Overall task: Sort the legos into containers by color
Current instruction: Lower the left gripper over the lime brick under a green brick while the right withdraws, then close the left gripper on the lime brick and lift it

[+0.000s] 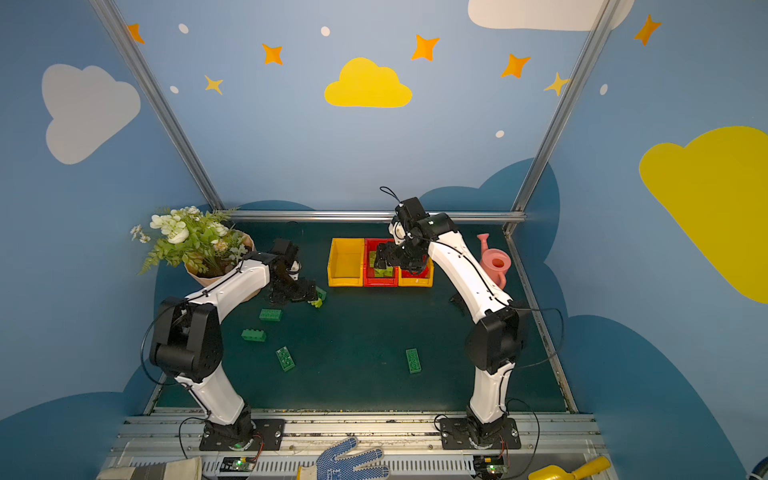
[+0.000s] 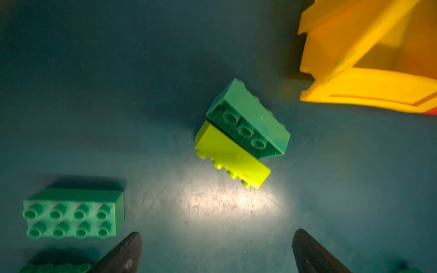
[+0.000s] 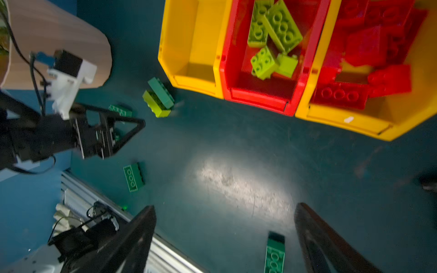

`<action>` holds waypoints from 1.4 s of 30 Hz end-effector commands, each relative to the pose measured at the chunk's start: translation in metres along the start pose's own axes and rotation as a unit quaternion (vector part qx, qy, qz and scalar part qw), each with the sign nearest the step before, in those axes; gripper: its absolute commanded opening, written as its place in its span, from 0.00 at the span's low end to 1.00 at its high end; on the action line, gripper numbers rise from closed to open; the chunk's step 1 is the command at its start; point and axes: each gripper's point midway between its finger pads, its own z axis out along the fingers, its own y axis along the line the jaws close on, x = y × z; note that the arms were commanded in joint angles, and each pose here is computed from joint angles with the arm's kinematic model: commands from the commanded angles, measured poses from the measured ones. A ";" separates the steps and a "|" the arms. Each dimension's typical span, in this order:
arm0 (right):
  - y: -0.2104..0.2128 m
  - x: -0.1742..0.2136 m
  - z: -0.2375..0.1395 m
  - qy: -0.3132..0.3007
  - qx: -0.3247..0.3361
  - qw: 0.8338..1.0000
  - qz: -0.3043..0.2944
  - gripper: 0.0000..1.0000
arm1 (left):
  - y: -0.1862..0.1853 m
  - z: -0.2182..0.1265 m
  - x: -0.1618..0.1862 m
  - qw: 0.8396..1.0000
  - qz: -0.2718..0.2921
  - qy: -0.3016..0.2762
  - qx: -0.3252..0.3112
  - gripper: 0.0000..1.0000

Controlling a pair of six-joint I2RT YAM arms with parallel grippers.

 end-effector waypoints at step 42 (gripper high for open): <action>-0.068 0.130 -0.083 0.010 0.085 0.993 0.080 0.91 | -0.021 0.072 -0.011 0.985 0.166 0.033 -0.031 0.70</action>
